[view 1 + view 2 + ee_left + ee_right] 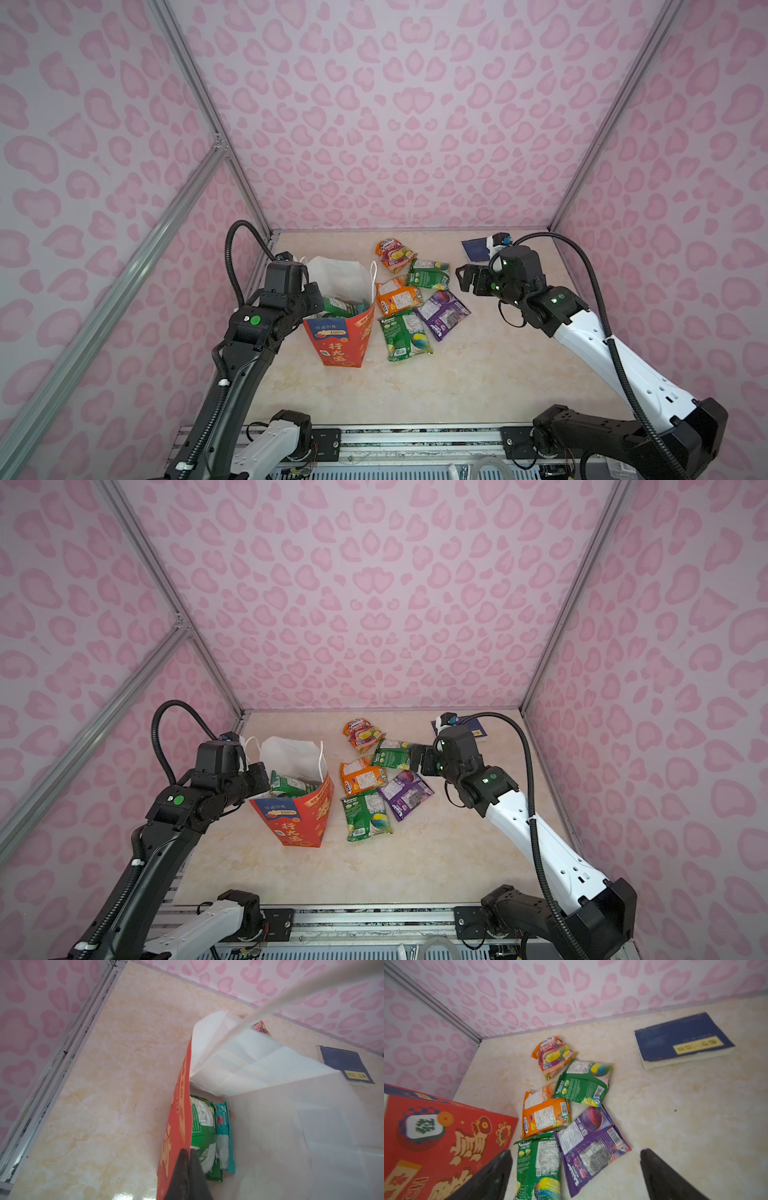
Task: Place the snacks into the paper bag
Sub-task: 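Withdraw the right gripper from the bag toward the purple packet, then lower the right gripper onto the purple packet and grasp it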
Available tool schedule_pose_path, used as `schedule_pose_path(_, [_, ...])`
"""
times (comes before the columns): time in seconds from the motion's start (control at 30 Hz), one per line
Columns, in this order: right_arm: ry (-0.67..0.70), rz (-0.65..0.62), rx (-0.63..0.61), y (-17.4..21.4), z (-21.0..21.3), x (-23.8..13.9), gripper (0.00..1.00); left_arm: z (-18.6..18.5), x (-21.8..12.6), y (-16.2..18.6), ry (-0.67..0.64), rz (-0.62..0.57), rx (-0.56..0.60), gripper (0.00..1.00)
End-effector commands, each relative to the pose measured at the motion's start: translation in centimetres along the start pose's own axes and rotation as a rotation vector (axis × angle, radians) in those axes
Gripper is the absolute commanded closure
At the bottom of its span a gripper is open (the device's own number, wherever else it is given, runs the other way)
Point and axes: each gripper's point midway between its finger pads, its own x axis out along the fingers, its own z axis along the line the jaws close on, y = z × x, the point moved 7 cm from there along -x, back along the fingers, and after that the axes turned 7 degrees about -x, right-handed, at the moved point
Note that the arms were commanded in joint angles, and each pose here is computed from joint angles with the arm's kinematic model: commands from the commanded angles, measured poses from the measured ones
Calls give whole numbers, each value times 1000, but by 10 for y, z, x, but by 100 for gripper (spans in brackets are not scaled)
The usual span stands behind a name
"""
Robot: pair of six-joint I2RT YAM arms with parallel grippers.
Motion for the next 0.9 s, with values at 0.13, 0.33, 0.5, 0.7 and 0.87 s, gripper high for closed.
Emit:
schedule_pose_path(0.13, [-83,95,192,40,-51,64,3,0,0,-4,86,-25,-31,97])
schedule_pose_path(0.33, [-83,141,239,54,-63,110,3,3,3,-2,88,-22,-36,97])
schedule_pose_path(0.5, [-65,182,298,67,-82,142,3,1,6,0,105,-3,-35,97])
schedule_pose_path(0.7, [-135,231,314,78,-79,165,3,1,6,0,105,-4,-34,97])
schedule_pose_path(0.87, [-183,315,294,97,-68,177,2,1,6,0,106,-2,-34,97])
